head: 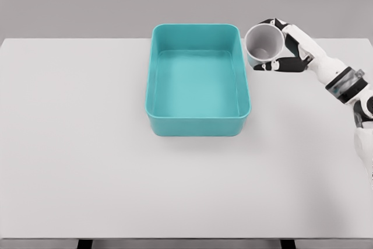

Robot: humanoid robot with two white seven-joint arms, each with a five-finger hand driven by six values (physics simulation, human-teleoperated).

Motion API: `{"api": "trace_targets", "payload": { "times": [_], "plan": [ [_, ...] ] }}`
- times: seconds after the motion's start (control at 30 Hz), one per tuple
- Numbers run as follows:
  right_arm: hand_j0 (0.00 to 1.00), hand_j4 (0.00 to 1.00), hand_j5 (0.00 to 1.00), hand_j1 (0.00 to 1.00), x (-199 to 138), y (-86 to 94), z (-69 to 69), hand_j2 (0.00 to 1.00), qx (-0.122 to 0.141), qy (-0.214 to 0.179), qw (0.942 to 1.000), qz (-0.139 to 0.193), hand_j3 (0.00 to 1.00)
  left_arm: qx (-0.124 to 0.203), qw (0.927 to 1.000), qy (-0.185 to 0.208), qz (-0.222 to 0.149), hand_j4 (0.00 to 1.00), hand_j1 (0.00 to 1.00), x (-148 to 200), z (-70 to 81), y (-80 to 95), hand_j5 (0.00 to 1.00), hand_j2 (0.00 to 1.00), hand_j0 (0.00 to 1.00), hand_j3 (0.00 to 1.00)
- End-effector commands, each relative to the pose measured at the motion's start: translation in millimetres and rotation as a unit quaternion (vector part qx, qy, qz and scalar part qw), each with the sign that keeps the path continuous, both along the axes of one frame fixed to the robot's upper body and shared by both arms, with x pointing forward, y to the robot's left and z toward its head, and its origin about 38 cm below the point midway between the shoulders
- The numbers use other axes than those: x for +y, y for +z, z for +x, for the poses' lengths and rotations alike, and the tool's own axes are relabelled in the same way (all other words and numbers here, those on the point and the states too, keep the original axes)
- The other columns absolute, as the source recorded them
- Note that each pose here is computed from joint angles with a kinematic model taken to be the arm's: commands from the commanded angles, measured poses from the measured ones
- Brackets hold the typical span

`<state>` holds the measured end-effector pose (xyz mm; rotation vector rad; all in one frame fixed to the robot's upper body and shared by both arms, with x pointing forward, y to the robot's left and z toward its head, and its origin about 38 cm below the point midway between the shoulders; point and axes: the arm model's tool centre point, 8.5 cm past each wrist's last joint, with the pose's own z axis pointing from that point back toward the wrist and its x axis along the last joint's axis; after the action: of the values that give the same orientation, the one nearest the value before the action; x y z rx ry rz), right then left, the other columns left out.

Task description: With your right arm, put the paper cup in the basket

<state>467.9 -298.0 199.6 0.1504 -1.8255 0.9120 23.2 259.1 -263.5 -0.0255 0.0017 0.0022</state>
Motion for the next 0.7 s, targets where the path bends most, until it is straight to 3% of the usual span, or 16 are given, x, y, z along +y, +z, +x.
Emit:
{"api": "trace_targets", "payload": {
  "times": [0.0, 0.1, 0.2, 0.37, 0.43, 0.5, 0.67],
  "plan": [
    [0.48, 0.48, 0.48, 0.48, 16, 4.6, -1.4, 0.48, -0.023, 0.013, 0.9995, -0.017, 0.48, 0.000, 1.0000, 0.000, 0.000, 1.00, 1.00, 0, -0.1, 0.0, 1.00, 1.00, 1.00, 1.00],
    [0.48, 0.48, 0.48, 0.48, 45, 19.4, -0.2, 0.48, -0.056, 0.037, 0.9962, -0.055, 0.48, 0.000, 1.0000, -0.001, 0.000, 1.00, 1.00, 0, -0.1, 0.0, 1.00, 1.00, 1.00, 1.00],
    [0.48, 0.48, 0.48, 0.48, 63, 28.2, 4.0, 0.48, -0.071, 0.053, 0.9935, -0.071, 0.48, 0.000, 1.0000, 0.000, 0.000, 1.00, 1.00, 0, -0.1, 0.0, 1.00, 1.00, 1.00, 1.00],
    [0.48, 0.48, 0.48, 0.48, 97, 35.2, 5.7, 0.48, -0.094, 0.087, 0.9838, -0.125, 0.48, 0.000, 1.0000, -0.001, 0.000, 1.00, 1.00, 0, -0.1, 0.0, 1.00, 1.00, 1.00, 1.00],
    [0.48, 0.48, 0.48, 0.48, 109, 34.7, 6.8, 0.48, -0.102, 0.096, 0.9767, -0.162, 0.48, 0.001, 1.0000, 0.000, 0.000, 1.00, 1.00, 0, -1.0, 0.0, 1.00, 1.00, 1.00, 1.00],
    [0.48, 0.48, 0.48, 0.48, 111, 36.5, 8.3, 0.48, -0.107, 0.097, 0.9734, -0.178, 0.48, 0.000, 1.0000, 0.000, 0.000, 1.00, 1.00, 0, -0.1, 0.0, 1.00, 1.00, 1.00, 1.00],
    [0.48, 0.48, 0.48, 0.48, 125, 42.6, 11.5, 0.48, -0.124, 0.115, 0.9564, -0.238, 0.48, 0.000, 1.0000, 0.000, 0.000, 1.00, 1.00, 0, -0.1, 0.0, 1.00, 1.00, 1.00, 1.00]
  ]
}}
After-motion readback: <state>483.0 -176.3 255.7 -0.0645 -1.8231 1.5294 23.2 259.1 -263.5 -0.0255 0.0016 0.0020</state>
